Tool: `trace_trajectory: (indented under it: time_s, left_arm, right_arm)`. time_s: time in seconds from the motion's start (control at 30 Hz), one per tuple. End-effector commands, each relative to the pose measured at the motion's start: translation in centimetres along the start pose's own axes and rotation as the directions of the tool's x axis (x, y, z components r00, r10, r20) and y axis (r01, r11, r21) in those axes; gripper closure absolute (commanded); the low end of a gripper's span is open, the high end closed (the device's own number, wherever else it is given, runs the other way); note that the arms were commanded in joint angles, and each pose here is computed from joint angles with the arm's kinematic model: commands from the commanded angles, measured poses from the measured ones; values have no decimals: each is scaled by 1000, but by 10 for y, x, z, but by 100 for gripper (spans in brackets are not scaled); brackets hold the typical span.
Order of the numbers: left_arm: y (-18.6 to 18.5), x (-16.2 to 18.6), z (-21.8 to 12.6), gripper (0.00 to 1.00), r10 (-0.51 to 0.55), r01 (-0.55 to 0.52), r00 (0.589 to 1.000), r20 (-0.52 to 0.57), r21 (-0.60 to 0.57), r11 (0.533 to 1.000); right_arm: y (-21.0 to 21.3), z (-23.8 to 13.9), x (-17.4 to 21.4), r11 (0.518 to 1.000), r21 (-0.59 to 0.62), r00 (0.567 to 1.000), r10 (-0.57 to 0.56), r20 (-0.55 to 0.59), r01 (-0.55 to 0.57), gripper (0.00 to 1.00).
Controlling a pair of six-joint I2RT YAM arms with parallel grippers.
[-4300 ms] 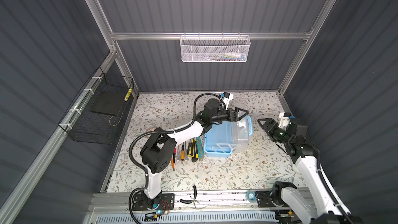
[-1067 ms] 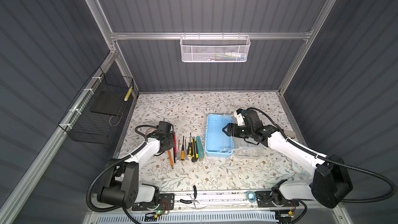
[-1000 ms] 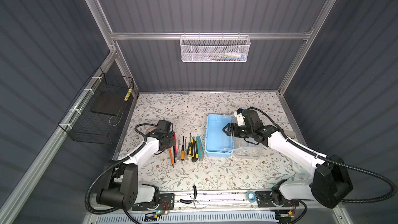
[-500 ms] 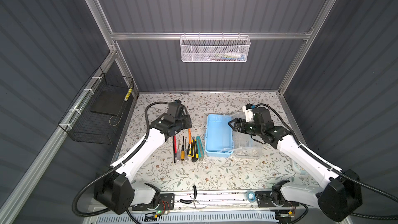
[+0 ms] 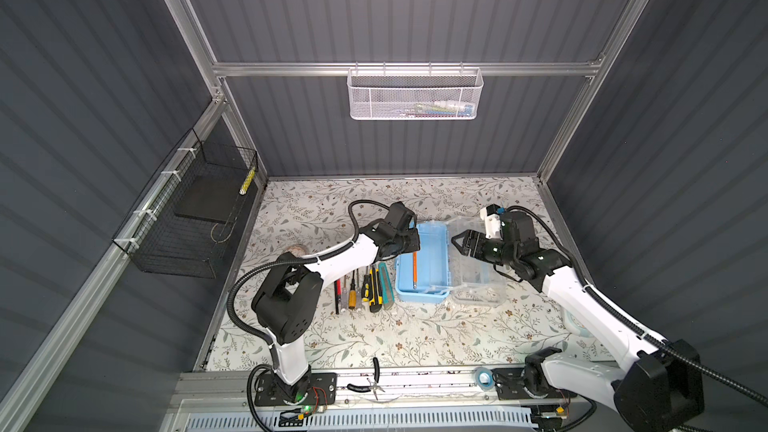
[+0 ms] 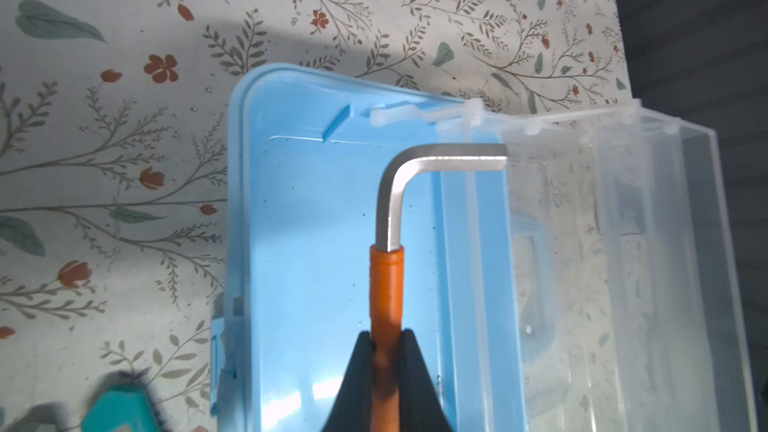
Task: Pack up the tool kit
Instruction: 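Lower the orange hex key into the blue box and open the left gripper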
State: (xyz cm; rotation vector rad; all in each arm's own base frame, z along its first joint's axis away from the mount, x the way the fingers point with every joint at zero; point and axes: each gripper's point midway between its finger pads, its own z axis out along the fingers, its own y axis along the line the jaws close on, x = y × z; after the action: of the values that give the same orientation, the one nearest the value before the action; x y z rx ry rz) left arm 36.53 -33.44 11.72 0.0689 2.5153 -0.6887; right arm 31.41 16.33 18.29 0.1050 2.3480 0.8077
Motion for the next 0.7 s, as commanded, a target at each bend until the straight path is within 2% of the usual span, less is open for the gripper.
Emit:
trace_trajectory:
  time_s: [0.0,0.2,0.6,0.67]
  left_arm:
    - [-4,-19,4,100,-18,19,998,62,-16,1000]
    - [10,-3,30,100,15,-16,1000,-18,-89,996]
    - [19,23,59,100,13,-22,996,-88,-101,995]
    - [19,27,61,87,16,-26,995,-101,-96,995]
  right_arm:
    - [0,0,3,1000,-16,1000,6,-7,-6,23]
    - [-3,4,2,1000,-13,1000,7,-5,-7,23]
    - [-10,10,-1,1000,16,1000,-9,-9,9,22]
    - [-9,10,-2,1000,16,1000,-12,-8,12,22]
